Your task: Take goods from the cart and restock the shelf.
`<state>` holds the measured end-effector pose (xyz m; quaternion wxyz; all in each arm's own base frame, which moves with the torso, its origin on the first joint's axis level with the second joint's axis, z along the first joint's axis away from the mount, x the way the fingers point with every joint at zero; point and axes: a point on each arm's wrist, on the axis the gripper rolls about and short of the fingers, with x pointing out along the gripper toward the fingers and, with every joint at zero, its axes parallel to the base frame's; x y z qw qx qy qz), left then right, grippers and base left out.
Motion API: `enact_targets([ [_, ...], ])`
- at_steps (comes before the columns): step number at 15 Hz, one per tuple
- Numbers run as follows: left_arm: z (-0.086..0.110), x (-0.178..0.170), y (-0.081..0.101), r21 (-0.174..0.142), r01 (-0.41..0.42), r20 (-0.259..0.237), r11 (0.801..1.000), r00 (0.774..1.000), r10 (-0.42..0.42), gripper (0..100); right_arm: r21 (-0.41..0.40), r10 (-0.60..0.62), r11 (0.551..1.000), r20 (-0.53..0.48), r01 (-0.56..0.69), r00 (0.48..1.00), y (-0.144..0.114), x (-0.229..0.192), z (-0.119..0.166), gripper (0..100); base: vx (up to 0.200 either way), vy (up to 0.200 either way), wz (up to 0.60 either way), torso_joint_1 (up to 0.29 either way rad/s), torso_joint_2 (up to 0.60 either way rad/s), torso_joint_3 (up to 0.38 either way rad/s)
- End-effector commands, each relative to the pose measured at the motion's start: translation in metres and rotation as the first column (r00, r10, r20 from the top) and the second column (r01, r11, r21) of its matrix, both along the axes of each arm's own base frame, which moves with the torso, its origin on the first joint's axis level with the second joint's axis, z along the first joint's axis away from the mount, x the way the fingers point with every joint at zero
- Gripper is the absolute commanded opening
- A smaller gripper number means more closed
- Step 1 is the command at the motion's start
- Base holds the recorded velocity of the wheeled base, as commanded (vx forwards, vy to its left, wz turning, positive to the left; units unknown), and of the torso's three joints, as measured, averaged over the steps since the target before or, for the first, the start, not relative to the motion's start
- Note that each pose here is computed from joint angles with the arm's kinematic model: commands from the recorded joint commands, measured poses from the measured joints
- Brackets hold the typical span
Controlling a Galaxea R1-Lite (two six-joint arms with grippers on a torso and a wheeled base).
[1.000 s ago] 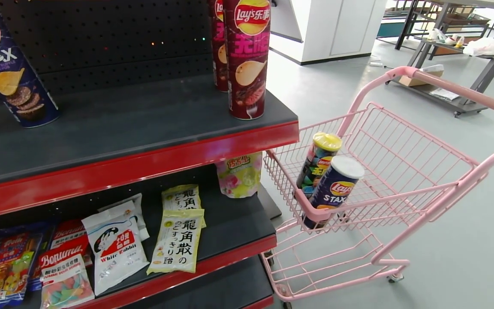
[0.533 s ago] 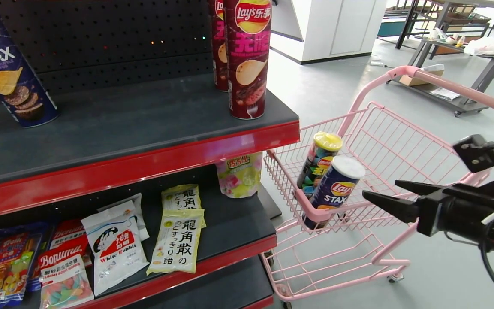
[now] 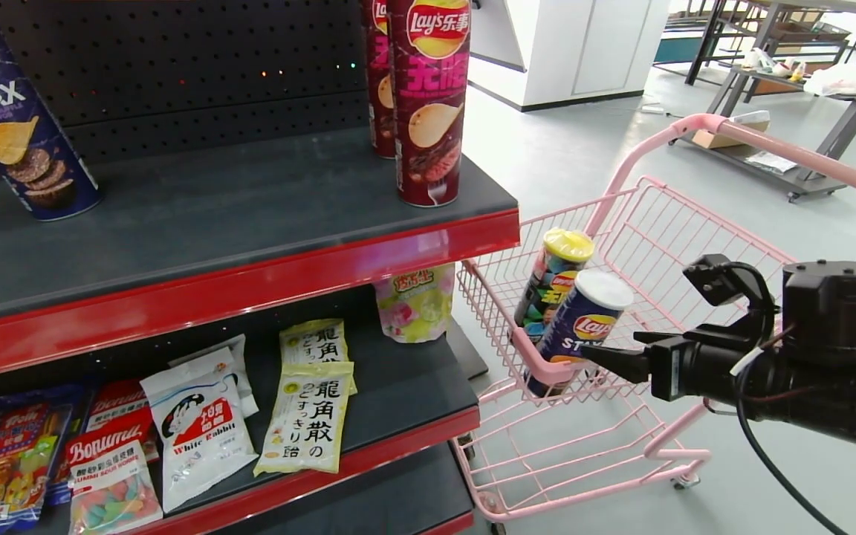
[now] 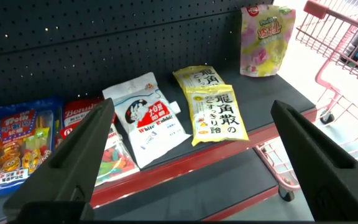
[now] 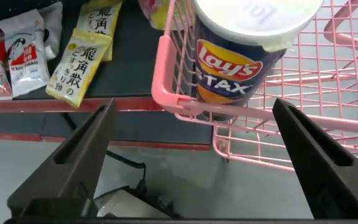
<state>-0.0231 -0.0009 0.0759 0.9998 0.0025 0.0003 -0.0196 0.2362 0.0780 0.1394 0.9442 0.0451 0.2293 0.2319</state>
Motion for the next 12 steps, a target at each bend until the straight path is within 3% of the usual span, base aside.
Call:
enact_targets([
  [1, 0.0, 0.0, 0.0, 0.003, -0.001, -0.001, 1.0, 1.0, 0.001, 100, 0.012, -0.017, 1.0, -0.03, 0.017, 0.999, 0.004, 0.016, -0.006, 100, 0.0, 0.0, 0.0, 0.0, 0.0, 0.0],
  [12, 0.0, 0.0, 0.0, 0.001, -0.001, -0.001, 1.0, 1.0, 0.001, 100, 0.024, -0.07, 0.997, -0.014, 0.071, 0.997, 0.01, 0.053, -0.021, 100, 0.0, 0.0, 0.0, 0.0, 0.0, 0.0],
])
